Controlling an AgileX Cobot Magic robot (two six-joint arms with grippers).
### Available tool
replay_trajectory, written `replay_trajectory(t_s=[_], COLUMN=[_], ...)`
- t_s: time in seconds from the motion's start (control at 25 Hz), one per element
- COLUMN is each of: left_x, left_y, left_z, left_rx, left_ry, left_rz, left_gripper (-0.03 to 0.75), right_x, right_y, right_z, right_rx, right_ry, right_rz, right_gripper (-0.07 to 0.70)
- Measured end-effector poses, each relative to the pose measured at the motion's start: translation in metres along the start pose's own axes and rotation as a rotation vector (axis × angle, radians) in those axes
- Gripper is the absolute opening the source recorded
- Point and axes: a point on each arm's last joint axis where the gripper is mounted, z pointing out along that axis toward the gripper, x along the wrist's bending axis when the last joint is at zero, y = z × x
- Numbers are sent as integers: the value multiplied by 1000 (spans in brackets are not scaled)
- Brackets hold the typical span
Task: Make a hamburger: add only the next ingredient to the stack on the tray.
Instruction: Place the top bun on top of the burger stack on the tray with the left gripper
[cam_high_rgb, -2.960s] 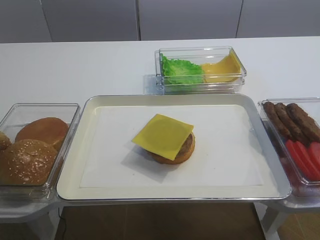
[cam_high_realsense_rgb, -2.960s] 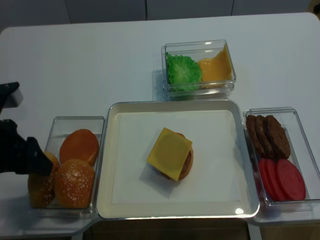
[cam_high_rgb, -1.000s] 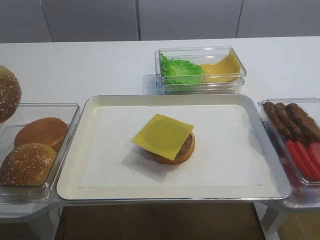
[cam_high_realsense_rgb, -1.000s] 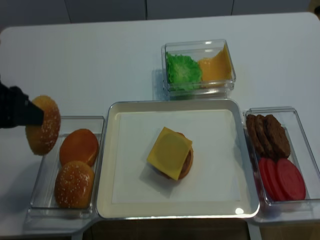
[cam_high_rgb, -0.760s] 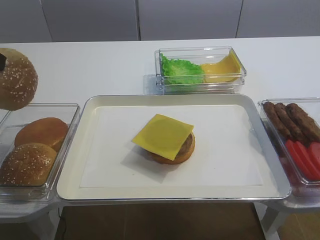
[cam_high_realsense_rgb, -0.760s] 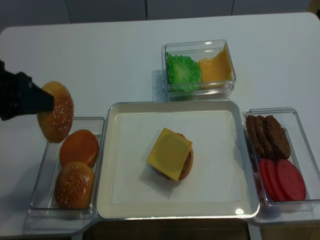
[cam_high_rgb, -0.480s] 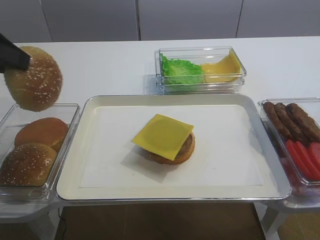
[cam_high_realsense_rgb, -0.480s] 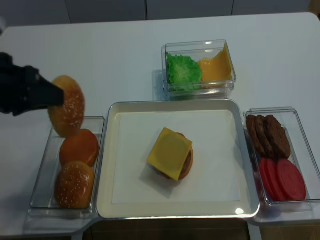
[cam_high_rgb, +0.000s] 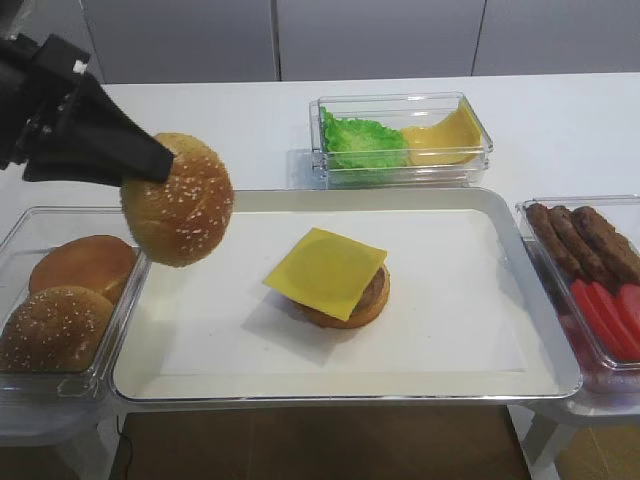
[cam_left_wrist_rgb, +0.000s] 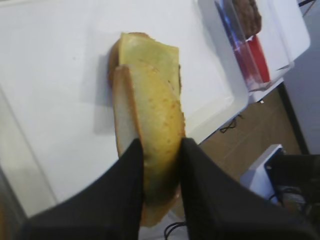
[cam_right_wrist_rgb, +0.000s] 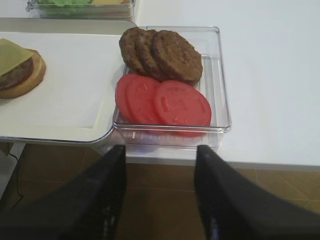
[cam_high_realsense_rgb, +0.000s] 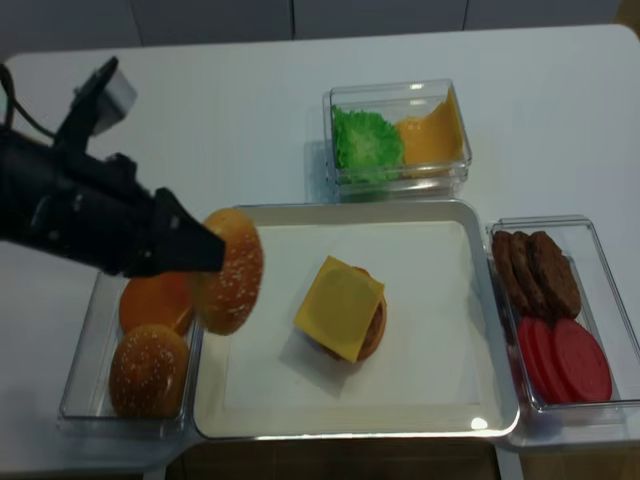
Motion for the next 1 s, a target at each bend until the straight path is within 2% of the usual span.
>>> replay_trajectory(t_s=[0.16,0.36,0.56,0.84,1.0], left_x=[-2,-3,-14,-21,-20], left_y=[7,11,15,18,22], left_z=[12,30,57,96,105], left_rx=[-37,-11,-22,3,-18], left_ry=[-94,-127,-167,-283,-326], left_rz=[-70,-85,-88,-137,-185], left_gripper=[155,155,155,153,153], right_x=[0,0,0,0,0], right_y=[0,0,0,0,0], right_z=[0,0,0,0,0], right_rx=[0,0,0,0,0], right_ry=[0,0,0,0,0], right_rz=[0,0,0,0,0], right_gripper=[355,355,355,355,355])
